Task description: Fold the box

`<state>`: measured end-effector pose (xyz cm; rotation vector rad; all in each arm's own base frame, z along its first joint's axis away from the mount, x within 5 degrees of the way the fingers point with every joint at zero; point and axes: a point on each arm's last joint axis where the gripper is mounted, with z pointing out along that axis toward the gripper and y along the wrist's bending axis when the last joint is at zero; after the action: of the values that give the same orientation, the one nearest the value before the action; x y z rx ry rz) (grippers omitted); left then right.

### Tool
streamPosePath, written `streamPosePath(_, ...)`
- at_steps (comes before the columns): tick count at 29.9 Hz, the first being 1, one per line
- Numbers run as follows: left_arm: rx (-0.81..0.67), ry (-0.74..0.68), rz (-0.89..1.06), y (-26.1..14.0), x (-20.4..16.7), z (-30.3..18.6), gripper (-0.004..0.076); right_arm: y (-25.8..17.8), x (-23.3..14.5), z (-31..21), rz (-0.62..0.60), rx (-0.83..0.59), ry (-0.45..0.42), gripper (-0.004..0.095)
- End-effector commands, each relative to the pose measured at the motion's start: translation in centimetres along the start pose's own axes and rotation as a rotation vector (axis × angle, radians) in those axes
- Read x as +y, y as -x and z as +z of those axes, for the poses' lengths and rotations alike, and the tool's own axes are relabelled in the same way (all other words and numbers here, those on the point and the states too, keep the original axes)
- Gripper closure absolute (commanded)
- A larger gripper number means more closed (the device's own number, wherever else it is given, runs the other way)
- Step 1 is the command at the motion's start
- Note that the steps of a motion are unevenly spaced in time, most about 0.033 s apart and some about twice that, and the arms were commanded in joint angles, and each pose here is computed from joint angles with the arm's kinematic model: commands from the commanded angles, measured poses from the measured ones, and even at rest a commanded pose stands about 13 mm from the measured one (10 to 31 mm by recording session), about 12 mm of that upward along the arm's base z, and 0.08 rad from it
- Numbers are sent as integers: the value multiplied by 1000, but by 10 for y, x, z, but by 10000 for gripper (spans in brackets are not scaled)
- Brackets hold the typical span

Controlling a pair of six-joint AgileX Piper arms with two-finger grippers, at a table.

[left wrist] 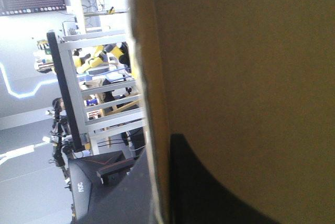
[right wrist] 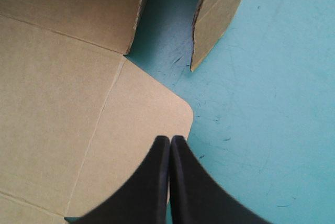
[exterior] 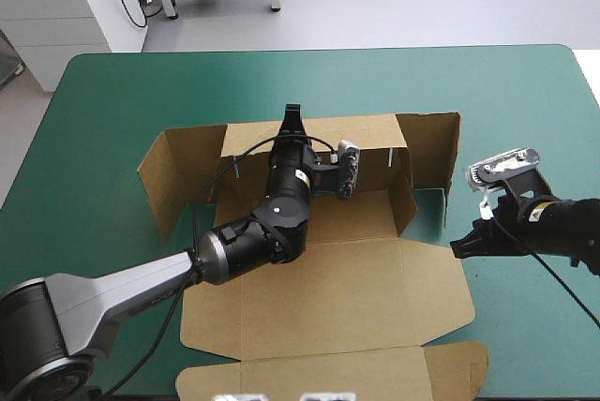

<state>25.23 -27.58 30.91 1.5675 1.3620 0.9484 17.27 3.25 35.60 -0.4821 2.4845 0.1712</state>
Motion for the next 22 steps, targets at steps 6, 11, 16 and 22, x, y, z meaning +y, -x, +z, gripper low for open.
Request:
streamPosePath(6,-62,119,-9,9,13,-29,731,14,-5,-12,60,-153,-64,929)
streamPosePath(11,-69,128,4,15,11,-37,731,34,-11,-16,97,-182,-83,929)
streamPosePath(16,-45,130,1,13,11,-37,731,80,-21,-19,90,-167,-74,929)
streamPosePath(22,-40,131,2,13,11,-37,731,138,-37,-20,89,-173,-86,929)
